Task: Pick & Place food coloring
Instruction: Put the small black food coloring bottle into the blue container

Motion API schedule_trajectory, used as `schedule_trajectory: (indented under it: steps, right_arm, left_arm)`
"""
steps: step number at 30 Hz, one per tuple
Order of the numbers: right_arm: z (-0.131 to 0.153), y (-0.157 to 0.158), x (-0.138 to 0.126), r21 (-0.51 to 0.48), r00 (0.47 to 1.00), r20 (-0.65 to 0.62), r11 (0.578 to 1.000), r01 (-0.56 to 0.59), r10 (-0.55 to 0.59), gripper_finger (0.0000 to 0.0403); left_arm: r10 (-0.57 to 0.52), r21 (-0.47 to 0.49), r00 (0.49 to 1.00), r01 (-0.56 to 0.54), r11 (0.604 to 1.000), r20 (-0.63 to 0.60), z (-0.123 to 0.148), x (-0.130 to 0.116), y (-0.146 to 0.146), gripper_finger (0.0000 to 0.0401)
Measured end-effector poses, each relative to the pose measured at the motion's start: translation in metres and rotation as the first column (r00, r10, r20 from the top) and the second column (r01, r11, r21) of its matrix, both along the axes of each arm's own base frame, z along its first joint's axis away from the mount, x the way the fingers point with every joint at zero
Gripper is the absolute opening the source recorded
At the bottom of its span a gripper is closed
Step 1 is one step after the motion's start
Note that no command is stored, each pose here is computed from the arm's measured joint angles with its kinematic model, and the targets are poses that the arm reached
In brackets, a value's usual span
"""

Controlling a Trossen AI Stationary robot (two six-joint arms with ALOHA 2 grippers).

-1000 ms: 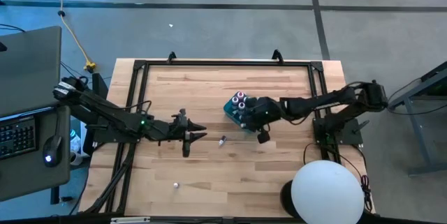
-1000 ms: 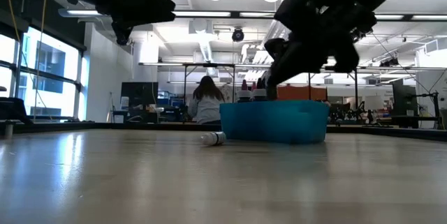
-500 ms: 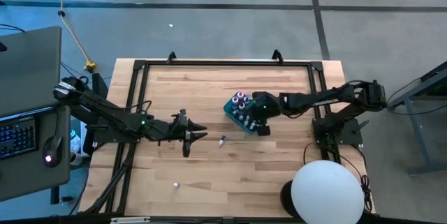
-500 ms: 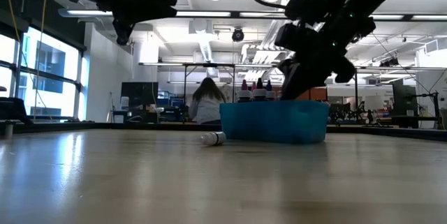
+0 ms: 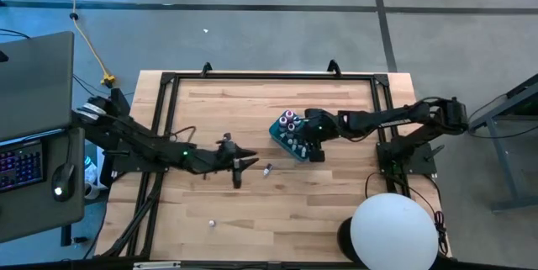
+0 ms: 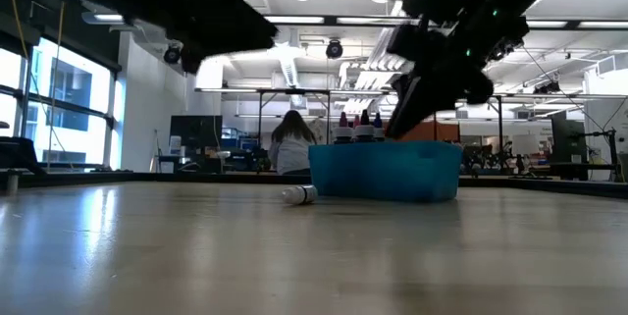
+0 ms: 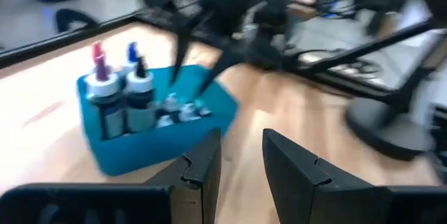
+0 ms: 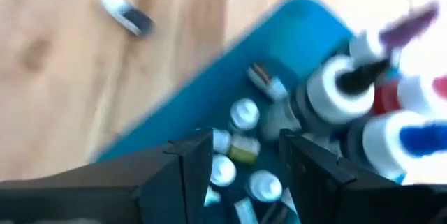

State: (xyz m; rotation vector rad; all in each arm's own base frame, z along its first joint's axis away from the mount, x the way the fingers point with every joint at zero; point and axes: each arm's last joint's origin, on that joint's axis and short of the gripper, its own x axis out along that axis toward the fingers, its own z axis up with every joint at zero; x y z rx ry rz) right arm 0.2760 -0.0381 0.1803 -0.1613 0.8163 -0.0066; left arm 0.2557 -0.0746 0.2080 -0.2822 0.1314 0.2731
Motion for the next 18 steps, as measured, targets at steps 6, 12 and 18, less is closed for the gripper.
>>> schedule_trajectory:
  steps: [6,12,18]
  right_arm:
    - [0.026,0.017,-0.008,-0.013,0.995,0.081,0.998,-0.057,0.058,0.0153]
    - [0.037,0.028,-0.019,0.005,0.994,0.081,0.997,-0.079,0.079,0.0152]
    - [0.033,0.033,-0.025,0.029,0.997,0.012,0.996,-0.081,0.08,0.0151]
  left_arm:
    - [-0.001,-0.111,0.997,-0.008,0.994,-0.081,-0.023,0.046,0.013,0.0103]
    - [-0.033,-0.119,0.944,-0.007,0.993,-0.329,-0.029,0.089,0.013,0.0103]
    - [0.063,-0.088,0.781,-0.15,0.985,-0.621,-0.023,0.109,0.003,0.0103]
